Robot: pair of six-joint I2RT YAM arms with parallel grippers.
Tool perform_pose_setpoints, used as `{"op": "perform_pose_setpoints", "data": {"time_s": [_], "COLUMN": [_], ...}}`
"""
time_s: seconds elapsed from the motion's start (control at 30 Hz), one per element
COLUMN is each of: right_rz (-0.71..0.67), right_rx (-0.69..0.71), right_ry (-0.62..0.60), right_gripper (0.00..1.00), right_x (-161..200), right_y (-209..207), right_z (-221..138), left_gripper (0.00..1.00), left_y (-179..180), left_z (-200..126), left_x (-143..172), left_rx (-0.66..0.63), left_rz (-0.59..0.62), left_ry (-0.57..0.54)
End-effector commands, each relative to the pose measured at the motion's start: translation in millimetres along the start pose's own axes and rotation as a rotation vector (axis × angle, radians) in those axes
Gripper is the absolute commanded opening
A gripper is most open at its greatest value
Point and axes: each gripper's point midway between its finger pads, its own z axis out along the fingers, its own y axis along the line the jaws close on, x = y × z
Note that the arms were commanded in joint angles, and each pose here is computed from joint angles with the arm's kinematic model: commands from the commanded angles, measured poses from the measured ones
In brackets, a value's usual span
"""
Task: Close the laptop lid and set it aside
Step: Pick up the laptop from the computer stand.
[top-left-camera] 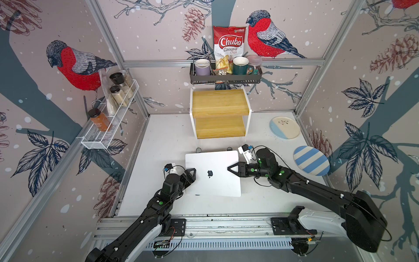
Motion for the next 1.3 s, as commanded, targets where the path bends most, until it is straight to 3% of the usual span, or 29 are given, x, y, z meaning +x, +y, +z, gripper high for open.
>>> {"op": "perform_pose_setpoints", "data": {"time_s": [0.0,0.33,0.6,0.93,1.27], "right_rz": [-0.026,-0.011,0.002,-0.121,-0.135], "right_rx": [-0.054,-0.083,-0.142,-0.070,-0.220], "right_ry": [-0.035,-0.046,-0.104,-0.282,-0.571], "right_gripper": [0.27,0.00,0.00,0.00,0.00], "right_x": [-12.3,-19.7,-34.7,-48.8,-83.8], "right_y": [17.5,42.9,87.0,128.7,202.2], "right_z": [1.9,-5.6,-37.6,-134.1,-234.3], "left_gripper": [0.85,0.87,0.91,0.94,0.95], "left_y": [9.1,-14.4,-48.8,-102.8,-130.1], "left_z": [-1.2,-24.6,-70.8,-143.4,-166.0], "left_x": [11.3,-14.6,-53.8,-99.5,-107.6], "left_rx": [-0.034,-0.038,-0.018,0.108,0.151], "left_rz": [0.009,0.071,0.121,0.130,0.209], "left_ry": [0.052,-0.008,-0.124,-0.288,-0.276]}}
